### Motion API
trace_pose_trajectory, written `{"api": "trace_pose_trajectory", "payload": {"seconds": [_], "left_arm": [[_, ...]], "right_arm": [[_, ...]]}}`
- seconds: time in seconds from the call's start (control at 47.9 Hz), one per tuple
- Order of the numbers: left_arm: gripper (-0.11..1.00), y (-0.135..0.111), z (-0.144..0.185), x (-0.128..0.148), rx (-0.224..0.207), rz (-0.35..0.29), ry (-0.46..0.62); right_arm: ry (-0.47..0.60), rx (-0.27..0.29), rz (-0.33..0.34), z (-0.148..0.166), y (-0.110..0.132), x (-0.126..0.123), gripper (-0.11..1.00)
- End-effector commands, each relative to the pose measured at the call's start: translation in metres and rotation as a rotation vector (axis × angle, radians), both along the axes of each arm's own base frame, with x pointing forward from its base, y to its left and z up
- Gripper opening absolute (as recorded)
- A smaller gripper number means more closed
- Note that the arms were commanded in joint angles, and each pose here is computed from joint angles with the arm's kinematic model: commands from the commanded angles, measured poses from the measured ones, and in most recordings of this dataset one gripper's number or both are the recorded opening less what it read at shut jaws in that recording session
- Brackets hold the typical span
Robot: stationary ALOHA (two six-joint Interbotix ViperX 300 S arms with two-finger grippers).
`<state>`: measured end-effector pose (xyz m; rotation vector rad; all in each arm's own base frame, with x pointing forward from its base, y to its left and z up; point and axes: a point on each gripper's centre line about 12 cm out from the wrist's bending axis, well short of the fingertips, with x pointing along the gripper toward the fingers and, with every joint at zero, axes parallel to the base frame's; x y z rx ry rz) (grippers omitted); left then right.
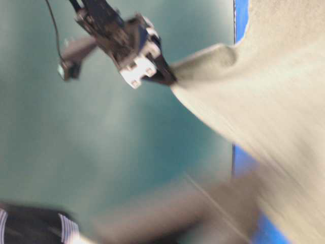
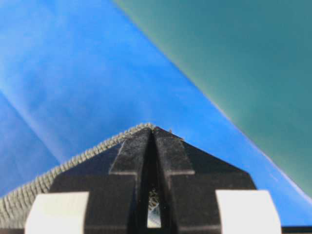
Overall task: Fold a large towel.
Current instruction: 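Lay the strip flat lengthwise and release both grippers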
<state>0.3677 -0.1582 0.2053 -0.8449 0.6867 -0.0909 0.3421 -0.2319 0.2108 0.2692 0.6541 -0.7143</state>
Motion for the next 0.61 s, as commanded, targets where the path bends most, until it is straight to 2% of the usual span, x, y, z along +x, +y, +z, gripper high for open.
{"api": "trace_pose_trajectory", "payload": {"seconds": [0.0, 0.146, 0.355, 0.543, 0.585], "left_arm": [[0.01, -0.022, -0.002, -0.025, -0.033, -0.055, 0.009], [0.01, -0.014, -0.017, -0.032, -0.012, -0.042, 0.065], [0.01, 0.002, -0.027, -0.028, 0.055, -0.018, 0.153], [0.02, 0.004, -0.025, -0.018, 0.116, -0.052, 0.135], [0.05, 0.003, -0.023, -0.017, 0.126, -0.060, 0.129]], "right_arm": [[-0.024, -0.044, 0.028, 0.009, -0.012, 0.019, 0.01], [-0.006, -0.070, 0.093, 0.003, -0.009, 0.040, 0.01], [0.019, -0.107, 0.156, 0.000, -0.003, 0.047, 0.01], [0.025, -0.126, 0.182, 0.001, -0.001, 0.049, 0.02], [0.023, -0.134, 0.191, 0.001, -0.001, 0.050, 0.02]]}}
